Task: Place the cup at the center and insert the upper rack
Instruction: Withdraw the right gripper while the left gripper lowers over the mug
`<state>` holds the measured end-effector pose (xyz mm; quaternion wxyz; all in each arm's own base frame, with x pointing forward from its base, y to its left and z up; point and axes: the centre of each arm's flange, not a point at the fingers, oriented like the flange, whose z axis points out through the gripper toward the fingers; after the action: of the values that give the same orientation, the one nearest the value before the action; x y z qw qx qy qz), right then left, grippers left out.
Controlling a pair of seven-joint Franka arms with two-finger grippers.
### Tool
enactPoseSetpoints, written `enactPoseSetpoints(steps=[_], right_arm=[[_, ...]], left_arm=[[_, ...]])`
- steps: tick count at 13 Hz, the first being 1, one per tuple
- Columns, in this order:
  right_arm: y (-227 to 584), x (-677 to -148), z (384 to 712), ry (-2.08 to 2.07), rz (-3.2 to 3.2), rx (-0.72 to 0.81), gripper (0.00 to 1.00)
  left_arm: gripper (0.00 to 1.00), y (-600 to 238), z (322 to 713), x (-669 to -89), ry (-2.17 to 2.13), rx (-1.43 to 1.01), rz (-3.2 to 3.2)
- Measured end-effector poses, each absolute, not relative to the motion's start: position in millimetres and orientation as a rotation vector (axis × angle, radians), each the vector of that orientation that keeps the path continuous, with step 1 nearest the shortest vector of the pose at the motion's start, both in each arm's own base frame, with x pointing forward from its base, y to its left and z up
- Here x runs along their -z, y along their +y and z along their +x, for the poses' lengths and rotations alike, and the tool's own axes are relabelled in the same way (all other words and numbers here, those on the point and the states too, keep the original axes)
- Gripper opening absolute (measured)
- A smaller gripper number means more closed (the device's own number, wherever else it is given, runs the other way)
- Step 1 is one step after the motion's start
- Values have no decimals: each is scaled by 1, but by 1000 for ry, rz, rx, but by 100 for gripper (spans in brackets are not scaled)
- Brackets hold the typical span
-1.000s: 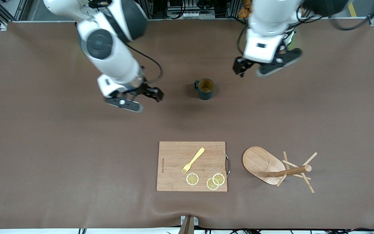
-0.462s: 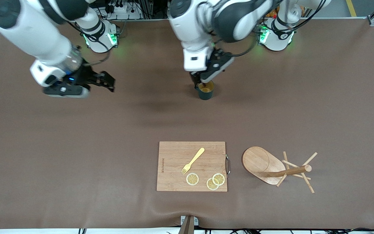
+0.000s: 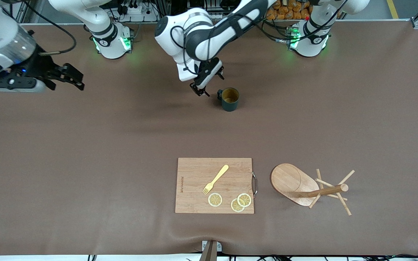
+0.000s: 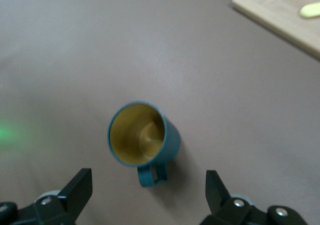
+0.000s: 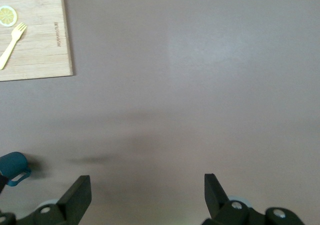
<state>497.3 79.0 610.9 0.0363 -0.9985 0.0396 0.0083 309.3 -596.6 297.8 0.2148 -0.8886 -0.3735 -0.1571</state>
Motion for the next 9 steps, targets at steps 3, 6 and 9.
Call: enactPoseSetpoints(steps=[3,6,9], right_arm=[[55,-622,489,60,-3068,-17,100],[33,-619,490,17,-3082,-21,100],[30,-613,491,-9,-3134,-34,100]], left_arm=[[100,-606,282,-247,-1161,564,-2344],[100,-609,270,-217,-1255,663,-2262],[100,-610,276,-205,-1307,685,-2228]])
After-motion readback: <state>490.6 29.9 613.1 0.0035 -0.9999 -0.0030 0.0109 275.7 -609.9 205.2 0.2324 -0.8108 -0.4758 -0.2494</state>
